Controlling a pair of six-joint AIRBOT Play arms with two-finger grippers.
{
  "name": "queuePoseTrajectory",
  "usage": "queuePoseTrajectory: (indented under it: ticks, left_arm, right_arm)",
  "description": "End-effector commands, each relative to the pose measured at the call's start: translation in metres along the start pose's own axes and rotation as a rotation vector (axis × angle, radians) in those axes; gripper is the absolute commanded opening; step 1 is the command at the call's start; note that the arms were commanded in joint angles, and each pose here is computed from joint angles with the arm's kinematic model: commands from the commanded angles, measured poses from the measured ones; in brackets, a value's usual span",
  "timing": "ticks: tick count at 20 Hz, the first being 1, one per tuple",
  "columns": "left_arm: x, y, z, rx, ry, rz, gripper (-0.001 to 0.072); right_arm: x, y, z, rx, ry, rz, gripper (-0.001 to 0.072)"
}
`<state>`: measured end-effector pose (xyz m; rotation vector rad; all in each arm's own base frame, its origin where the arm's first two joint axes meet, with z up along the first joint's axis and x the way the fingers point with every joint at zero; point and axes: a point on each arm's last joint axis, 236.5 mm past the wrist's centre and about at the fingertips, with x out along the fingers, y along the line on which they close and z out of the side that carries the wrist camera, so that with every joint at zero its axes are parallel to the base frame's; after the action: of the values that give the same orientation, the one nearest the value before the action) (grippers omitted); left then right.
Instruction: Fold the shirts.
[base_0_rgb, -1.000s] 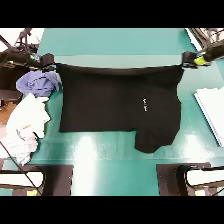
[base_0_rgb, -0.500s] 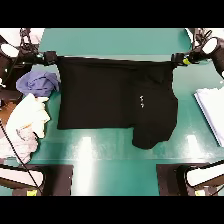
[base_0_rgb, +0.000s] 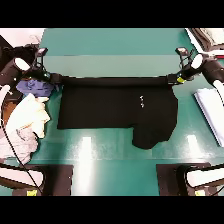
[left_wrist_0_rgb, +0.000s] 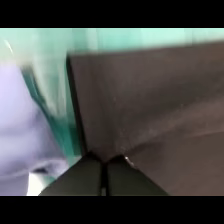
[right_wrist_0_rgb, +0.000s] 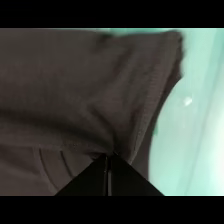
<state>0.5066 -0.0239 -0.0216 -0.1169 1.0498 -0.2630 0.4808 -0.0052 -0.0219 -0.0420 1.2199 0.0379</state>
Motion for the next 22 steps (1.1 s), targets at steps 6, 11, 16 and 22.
queuePoseTrajectory:
  ticks: [6,11,16,22]
  left_arm:
    - [-0.001,-0.009,-0.049,-0.028,0.188,-0.053,0.0542]
    - [-0.055,-0.008,-0.076,-0.093,0.309,-0.107,0.0539]
    - [-0.068,-0.043,-0.157,-0.208,0.414,-0.199,0.0539]
    - [-0.057,-0.044,-0.228,-0.313,0.494,-0.151,0.0539]
  right_arm:
    - [-0.007,0.025,-0.035,0.056,0.138,0.116,0.041]
    - [-0.07,0.037,-0.059,0.134,0.145,0.295,0.0409]
    - [-0.097,0.045,-0.109,0.241,0.148,0.446,0.0408]
    - [-0.103,0.047,-0.144,0.289,0.136,0.481,0.0408]
